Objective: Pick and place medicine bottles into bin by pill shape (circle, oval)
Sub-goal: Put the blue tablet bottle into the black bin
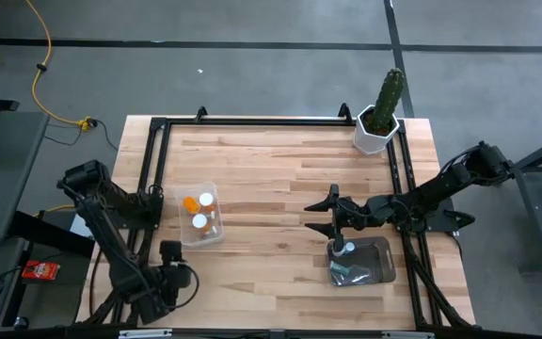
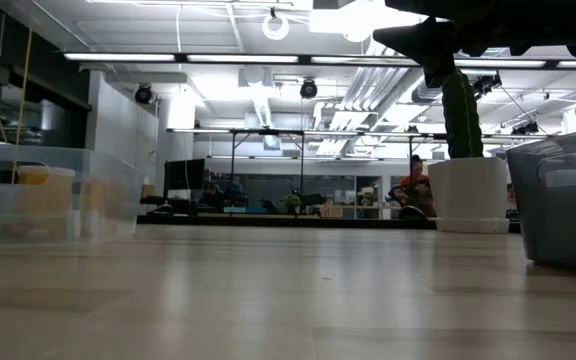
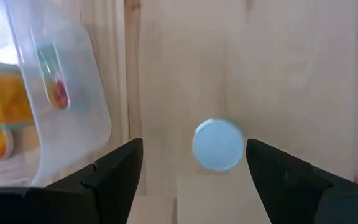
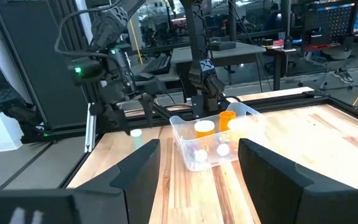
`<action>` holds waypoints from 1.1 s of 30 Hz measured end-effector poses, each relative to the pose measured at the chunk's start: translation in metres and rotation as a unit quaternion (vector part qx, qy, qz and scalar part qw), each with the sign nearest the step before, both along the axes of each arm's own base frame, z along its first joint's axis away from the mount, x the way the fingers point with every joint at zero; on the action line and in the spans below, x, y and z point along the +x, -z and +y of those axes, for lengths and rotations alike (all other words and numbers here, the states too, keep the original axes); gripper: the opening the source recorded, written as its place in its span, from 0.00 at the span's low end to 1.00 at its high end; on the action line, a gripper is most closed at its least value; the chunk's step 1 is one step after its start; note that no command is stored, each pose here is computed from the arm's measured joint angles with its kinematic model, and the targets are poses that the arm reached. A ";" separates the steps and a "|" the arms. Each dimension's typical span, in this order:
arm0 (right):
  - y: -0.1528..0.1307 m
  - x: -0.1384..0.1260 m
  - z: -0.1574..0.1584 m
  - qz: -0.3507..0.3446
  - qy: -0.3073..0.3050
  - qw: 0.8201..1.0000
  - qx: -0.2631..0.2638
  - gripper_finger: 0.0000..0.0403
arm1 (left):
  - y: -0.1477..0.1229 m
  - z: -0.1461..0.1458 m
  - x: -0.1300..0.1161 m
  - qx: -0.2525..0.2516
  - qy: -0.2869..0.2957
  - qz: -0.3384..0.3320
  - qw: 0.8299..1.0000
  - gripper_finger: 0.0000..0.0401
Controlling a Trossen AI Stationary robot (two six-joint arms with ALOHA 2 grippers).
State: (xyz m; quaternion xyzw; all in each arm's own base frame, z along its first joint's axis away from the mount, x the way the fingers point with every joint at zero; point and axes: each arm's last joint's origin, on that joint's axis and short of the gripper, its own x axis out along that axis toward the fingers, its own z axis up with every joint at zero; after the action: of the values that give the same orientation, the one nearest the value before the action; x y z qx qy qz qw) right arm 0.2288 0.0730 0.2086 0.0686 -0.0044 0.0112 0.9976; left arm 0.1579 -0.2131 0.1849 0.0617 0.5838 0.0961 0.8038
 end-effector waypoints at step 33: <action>0.000 0.000 0.000 0.000 0.006 1.000 -0.001 0.52 | 0.008 -0.002 0.001 -0.022 0.008 -0.006 1.000 0.30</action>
State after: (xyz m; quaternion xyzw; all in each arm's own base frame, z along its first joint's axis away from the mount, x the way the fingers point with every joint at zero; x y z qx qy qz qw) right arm 0.2287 0.0727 0.2085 0.0678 -0.0048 0.0055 0.9977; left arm 0.1587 -0.2147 0.1773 0.0479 0.5805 0.0774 0.8092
